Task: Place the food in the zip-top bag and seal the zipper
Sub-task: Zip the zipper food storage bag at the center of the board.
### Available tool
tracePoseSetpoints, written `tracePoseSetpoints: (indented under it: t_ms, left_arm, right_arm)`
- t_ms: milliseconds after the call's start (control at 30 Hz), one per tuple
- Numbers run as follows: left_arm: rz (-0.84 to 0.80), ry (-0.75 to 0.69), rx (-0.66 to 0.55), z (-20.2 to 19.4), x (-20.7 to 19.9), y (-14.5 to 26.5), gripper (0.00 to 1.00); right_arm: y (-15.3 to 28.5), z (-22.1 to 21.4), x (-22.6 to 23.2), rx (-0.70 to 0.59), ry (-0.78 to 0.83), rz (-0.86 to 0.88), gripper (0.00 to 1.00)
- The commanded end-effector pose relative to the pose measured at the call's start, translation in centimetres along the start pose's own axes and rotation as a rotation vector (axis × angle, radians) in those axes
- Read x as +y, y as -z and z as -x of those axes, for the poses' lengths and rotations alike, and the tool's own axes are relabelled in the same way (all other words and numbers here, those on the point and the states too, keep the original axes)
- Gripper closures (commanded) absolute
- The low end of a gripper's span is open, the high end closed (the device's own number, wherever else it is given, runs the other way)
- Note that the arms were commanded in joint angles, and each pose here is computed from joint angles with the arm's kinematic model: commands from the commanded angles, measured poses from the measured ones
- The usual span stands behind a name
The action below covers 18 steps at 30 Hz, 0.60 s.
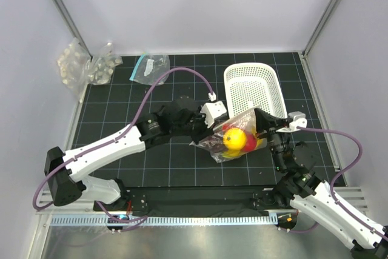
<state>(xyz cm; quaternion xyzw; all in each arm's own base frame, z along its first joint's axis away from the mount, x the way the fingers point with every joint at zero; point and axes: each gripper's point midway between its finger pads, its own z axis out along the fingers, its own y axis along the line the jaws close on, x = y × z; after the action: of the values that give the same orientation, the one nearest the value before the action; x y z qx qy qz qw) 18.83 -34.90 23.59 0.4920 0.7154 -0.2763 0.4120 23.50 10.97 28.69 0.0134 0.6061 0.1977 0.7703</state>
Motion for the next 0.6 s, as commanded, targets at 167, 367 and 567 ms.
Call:
tracePoseSetpoints:
  t_ms: [167,367,567]
  left_arm:
    - [0.103,0.114,0.158,-7.7,0.1,4.7,1.0]
    - [0.107,0.178,0.066,-9.3,-0.6,5.9,1.0]
    - [0.196,0.171,-0.081,-6.2,1.1,7.1,1.0]
  right_arm:
    - [-0.2,4.4,-3.4,-0.153,-0.042,-0.2,0.99]
    - [-0.1,4.5,-3.5,-0.162,-0.047,-0.204,0.99]
    - [-0.7,4.7,1.3,-0.153,-0.025,0.06,0.99]
